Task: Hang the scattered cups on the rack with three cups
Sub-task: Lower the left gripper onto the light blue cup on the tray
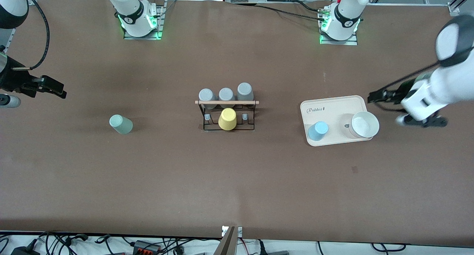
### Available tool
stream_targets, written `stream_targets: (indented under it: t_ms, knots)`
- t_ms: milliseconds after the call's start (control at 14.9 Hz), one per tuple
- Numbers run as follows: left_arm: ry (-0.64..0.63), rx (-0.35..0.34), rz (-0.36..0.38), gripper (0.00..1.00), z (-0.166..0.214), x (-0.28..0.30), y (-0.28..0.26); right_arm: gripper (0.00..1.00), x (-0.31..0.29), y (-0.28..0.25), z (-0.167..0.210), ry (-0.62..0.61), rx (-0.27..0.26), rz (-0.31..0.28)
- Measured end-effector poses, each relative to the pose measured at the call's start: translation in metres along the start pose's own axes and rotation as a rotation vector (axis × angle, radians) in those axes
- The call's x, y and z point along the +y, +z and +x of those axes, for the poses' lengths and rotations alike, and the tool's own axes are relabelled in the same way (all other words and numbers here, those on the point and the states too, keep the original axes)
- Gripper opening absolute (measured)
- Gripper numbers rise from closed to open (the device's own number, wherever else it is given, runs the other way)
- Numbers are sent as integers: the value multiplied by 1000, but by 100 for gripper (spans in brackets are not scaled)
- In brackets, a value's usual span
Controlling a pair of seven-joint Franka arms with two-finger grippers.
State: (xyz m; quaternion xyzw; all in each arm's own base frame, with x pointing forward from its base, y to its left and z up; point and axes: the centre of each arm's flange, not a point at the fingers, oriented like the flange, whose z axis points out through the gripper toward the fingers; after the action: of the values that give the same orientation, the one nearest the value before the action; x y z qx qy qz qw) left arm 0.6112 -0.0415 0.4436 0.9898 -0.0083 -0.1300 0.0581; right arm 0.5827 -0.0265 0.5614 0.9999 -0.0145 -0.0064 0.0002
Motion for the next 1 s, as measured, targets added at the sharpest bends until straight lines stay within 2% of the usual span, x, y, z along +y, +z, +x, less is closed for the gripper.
stream_targets:
  t_ms: [134, 335, 870, 1004]
  knots:
    - [18, -48, 5, 100, 23, 12, 46, 100, 0, 0, 0, 0, 0, 0]
    - [29, -68, 8, 100, 46, 22, 92, 100, 0, 4, 2, 0, -4, 1]
    - [9, -58, 41, 100, 65, 92, 163, 100, 0, 7, 4, 1, -8, 3]
    - [4, -59, 44, 100, 67, 93, 177, 100, 0, 7, 4, 1, -7, 3]
